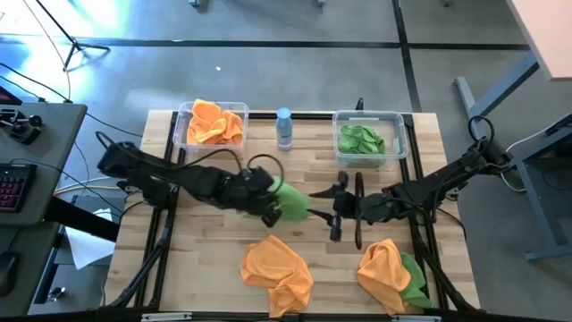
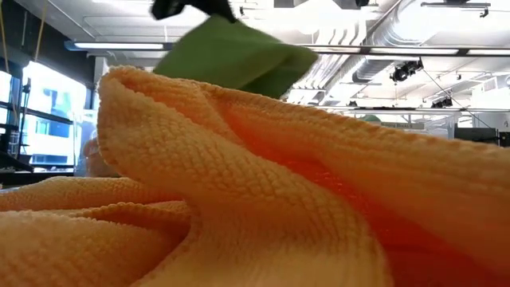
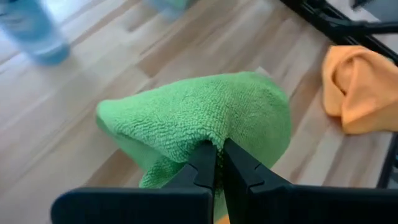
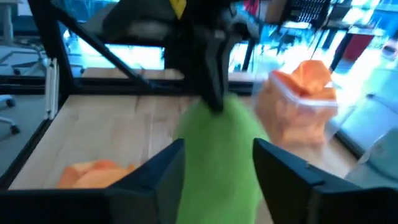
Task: Sort microfiber towel by color & place in baskets
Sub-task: Put the green towel into the right transparent bin
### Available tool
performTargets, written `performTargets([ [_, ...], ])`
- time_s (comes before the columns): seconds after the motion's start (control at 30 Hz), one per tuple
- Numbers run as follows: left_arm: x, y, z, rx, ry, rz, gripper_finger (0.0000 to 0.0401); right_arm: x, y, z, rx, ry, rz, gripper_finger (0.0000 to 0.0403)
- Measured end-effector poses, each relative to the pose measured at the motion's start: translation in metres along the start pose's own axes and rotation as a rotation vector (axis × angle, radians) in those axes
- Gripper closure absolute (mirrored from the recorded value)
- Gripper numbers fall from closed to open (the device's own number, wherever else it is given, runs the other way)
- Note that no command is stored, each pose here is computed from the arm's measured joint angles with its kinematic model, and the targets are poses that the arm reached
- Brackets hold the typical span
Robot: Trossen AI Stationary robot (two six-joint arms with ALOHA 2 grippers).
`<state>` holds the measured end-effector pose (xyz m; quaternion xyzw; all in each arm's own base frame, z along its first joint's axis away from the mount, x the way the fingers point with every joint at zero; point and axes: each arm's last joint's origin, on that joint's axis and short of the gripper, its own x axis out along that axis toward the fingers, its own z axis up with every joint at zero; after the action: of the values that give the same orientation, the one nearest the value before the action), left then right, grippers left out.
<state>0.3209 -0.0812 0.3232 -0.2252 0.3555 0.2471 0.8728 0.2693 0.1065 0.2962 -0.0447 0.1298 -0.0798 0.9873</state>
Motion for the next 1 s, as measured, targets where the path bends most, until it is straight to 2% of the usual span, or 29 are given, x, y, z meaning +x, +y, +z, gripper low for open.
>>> performTargets([
  [0.13, 0.011, -0.018, 0.018, 0.059, -0.015, -0.058, 0.0401, 0.0, -0.001, 0.001, -0.045, -0.011, -0.034, 0.0164],
  [0.27, 0.015, -0.032, 0.041, 0.102, -0.068, -0.113, 0.0401, 0.001, -0.002, 0.001, -0.056, -0.009, -0.029, 0.0136],
  [0.5, 0.013, -0.047, 0.071, 0.159, -0.155, -0.182, 0.0401, 0.005, -0.01, -0.006, 0.019, 0.057, -0.06, 0.0133],
  [0.6, 0.01, -0.048, 0.075, 0.17, -0.175, -0.193, 0.0401, 0.006, -0.014, -0.012, 0.055, 0.111, -0.081, 0.0142],
  [0.73, 0.009, -0.048, 0.076, 0.172, -0.177, -0.199, 0.0401, 0.007, -0.017, -0.015, 0.083, 0.141, -0.091, 0.0188],
  [0.97, 0.012, -0.044, 0.076, 0.131, -0.169, -0.189, 0.0377, 0.007, -0.017, -0.015, 0.091, 0.146, -0.081, 0.037],
  [1.0, 0.013, -0.043, 0.076, 0.129, -0.163, -0.183, 0.0372, 0.007, -0.017, -0.016, 0.084, 0.15, -0.081, 0.0384],
])
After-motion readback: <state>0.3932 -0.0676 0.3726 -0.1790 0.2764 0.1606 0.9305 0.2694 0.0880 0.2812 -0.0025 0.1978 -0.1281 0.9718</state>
